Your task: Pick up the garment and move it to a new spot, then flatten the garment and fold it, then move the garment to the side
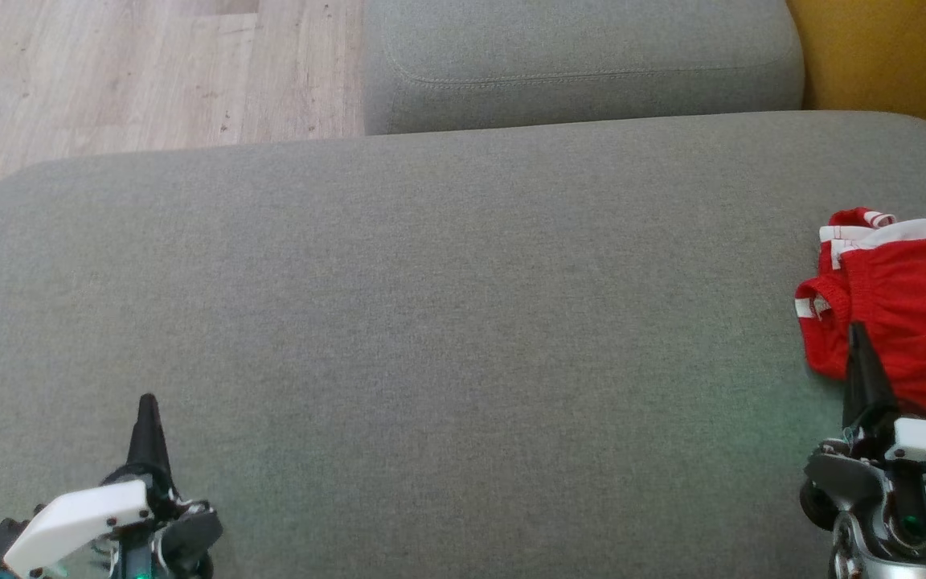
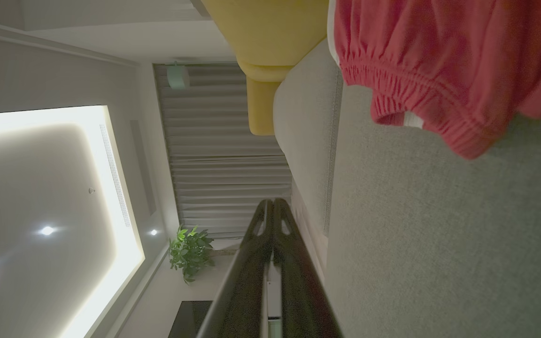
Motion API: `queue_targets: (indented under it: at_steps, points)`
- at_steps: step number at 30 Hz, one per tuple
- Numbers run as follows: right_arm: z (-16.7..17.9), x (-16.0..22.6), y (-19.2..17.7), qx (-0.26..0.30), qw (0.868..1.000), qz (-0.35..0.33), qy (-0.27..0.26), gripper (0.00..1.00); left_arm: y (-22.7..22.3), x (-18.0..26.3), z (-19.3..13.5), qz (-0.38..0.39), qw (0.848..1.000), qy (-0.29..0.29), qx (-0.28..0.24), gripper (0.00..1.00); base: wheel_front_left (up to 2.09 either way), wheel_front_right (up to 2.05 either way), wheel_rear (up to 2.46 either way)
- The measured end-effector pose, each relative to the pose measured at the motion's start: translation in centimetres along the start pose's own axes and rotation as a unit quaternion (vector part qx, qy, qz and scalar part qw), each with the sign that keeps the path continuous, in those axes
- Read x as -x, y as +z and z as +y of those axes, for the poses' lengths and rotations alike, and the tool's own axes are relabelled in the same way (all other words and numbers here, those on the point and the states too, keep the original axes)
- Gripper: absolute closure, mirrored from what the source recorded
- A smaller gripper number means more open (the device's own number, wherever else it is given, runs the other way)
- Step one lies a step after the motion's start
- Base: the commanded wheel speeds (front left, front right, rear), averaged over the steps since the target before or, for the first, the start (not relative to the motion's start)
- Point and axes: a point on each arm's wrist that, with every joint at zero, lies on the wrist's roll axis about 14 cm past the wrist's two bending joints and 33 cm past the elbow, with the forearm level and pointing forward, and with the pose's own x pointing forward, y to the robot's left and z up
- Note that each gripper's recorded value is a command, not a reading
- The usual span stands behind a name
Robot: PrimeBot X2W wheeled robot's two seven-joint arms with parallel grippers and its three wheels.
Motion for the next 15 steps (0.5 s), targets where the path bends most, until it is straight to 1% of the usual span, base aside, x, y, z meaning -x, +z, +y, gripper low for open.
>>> queue_targets:
  at_steps: [15]
  points:
    - [0.0, 0.0, 0.0, 0.0, 1.0, 0.0, 0.0, 1.0, 0.0, 0.0, 0.0, 0.0, 1.0, 0.0, 0.0, 1.0, 0.0, 0.0, 0.0]
